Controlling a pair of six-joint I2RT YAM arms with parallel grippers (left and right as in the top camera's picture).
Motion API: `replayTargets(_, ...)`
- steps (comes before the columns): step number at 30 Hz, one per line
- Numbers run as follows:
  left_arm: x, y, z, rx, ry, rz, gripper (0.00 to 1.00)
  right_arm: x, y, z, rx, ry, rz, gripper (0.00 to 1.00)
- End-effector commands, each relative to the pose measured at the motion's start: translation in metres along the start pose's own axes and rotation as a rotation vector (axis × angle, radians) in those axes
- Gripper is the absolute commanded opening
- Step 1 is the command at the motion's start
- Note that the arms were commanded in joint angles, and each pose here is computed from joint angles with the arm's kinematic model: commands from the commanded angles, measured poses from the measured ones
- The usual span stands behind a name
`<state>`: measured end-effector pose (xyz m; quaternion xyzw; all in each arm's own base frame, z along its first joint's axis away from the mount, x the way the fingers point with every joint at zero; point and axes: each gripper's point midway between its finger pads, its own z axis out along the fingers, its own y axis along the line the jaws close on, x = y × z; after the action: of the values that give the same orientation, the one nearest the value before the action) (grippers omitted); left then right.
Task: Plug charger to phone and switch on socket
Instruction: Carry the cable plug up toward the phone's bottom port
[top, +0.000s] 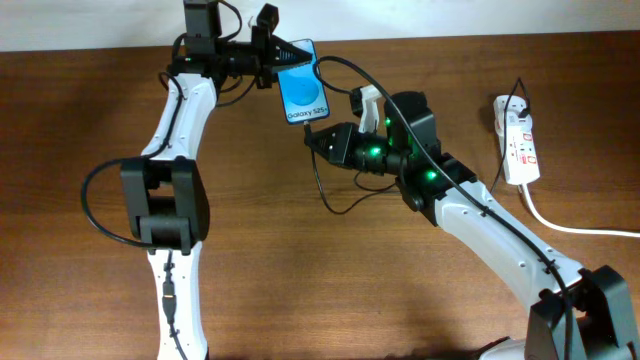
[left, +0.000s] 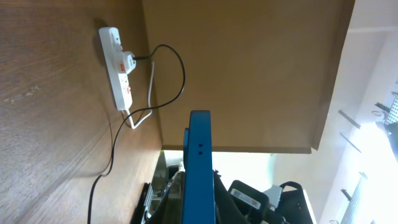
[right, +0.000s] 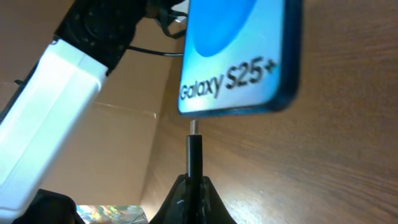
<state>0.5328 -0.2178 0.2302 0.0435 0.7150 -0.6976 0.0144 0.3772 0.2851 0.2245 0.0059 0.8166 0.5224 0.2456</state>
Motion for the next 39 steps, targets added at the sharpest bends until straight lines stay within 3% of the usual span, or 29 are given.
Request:
replayTargets(1,0.004,-0.017,-0.002,0.014,0.015,0.026,0.00,0.003,-0.003,0.004,-0.004,0.010,0.008,0.04)
replayTargets(13,0.004,-0.020,-0.013,0.029,0.020,0.035,0.00,0.007,-0.004,-0.007,-0.076,0.083,0.077,0.04)
replayTargets(20,0.002,-0.020,-0.018,0.028,0.011,0.036,0.00,0.010,-0.019,-0.016,-0.206,-0.005,0.130,0.04)
replayTargets(39,0.008,-0.021,0.000,0.031,0.043,0.055,0.00,0.008,-0.011,-0.012,-0.236,-0.032,0.108,0.04)
